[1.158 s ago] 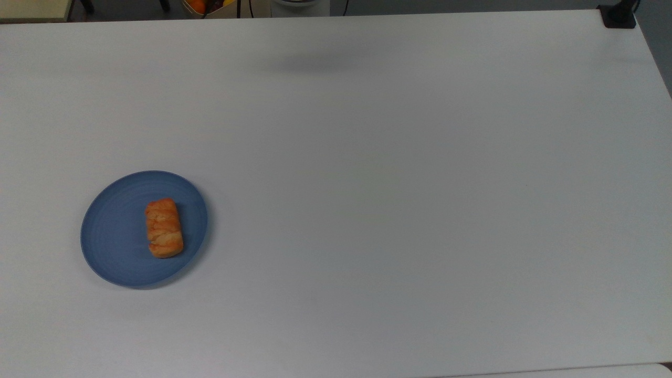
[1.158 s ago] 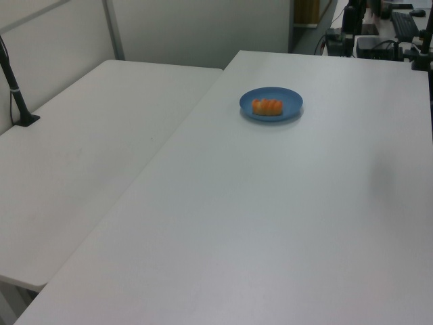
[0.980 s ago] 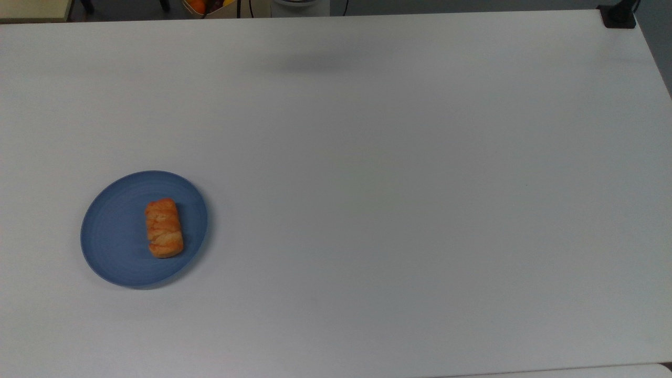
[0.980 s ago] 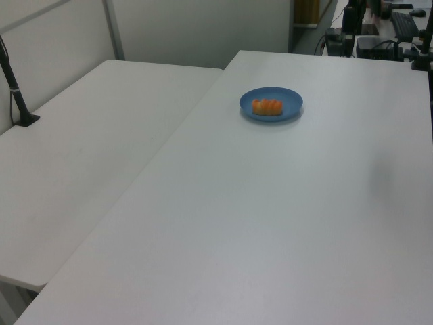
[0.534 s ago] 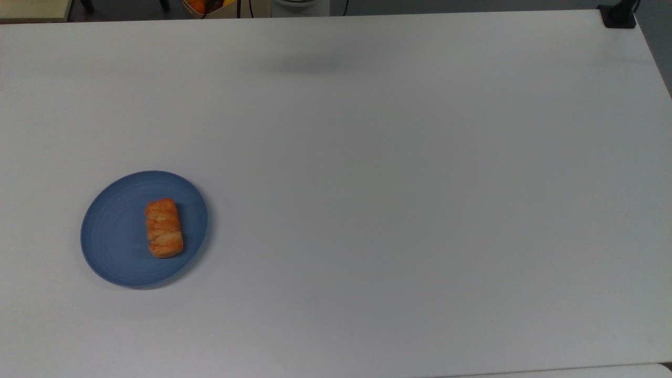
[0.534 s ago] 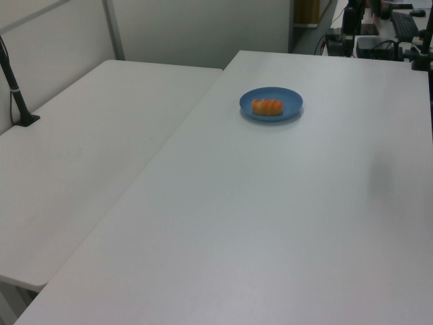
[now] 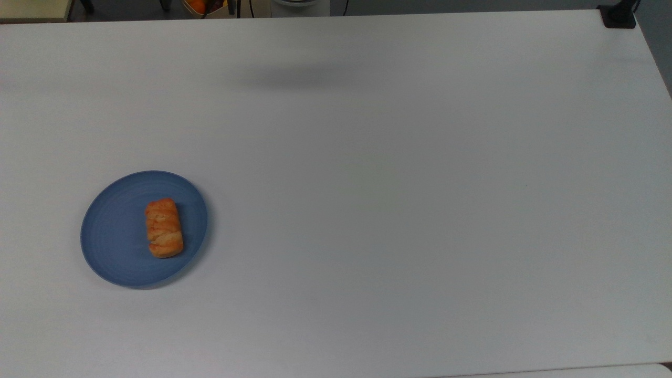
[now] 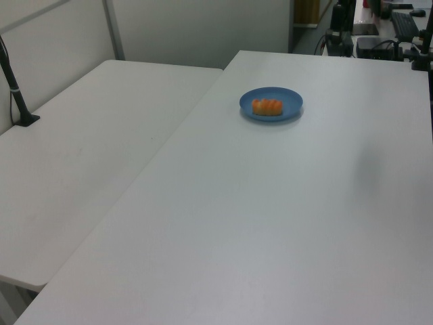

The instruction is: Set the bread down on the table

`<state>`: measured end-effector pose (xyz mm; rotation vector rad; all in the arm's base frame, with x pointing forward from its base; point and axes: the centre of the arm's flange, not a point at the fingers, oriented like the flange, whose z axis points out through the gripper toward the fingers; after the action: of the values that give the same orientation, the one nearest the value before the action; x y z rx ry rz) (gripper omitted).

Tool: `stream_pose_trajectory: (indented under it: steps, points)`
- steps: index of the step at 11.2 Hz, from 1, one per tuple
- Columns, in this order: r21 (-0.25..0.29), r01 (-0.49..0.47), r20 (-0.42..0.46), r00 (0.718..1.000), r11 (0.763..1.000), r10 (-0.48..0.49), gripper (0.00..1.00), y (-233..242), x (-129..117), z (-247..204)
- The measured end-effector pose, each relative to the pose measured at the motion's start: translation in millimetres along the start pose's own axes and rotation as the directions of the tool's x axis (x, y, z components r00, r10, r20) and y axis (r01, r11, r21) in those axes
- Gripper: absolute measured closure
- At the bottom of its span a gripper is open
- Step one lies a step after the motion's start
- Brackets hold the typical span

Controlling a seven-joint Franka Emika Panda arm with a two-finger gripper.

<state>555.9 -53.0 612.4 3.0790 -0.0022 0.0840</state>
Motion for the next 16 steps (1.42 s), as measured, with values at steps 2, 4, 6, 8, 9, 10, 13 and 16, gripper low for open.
stream_pose_trajectory:
  steps: [2, 4, 6, 8, 9, 10, 13, 16]
  points:
    - [-0.009, -0.020, -0.022, 1.000, 1.000, 0.020, 0.00, 11, 15, 8]
    - [-0.023, -0.058, -0.025, 0.998, 0.998, 0.057, 0.00, 35, 42, 30]
    - [-0.039, -0.055, -0.049, 0.997, 0.998, 0.053, 0.00, 57, 69, 52]
    - [-0.054, -0.035, -0.091, 0.995, 0.998, 0.030, 0.00, 67, 89, 75]
    - [-0.061, -0.025, -0.110, 0.994, 0.998, 0.018, 0.00, 70, 97, 87]
    - [-0.068, -0.019, -0.129, 0.992, 0.998, 0.010, 0.00, 70, 106, 100]
    - [-0.088, 0.001, -0.186, 0.982, 0.996, -0.018, 0.00, 69, 134, 156]
    - [-0.102, 0.013, -0.233, 0.972, 0.995, -0.037, 0.00, 65, 153, 207]
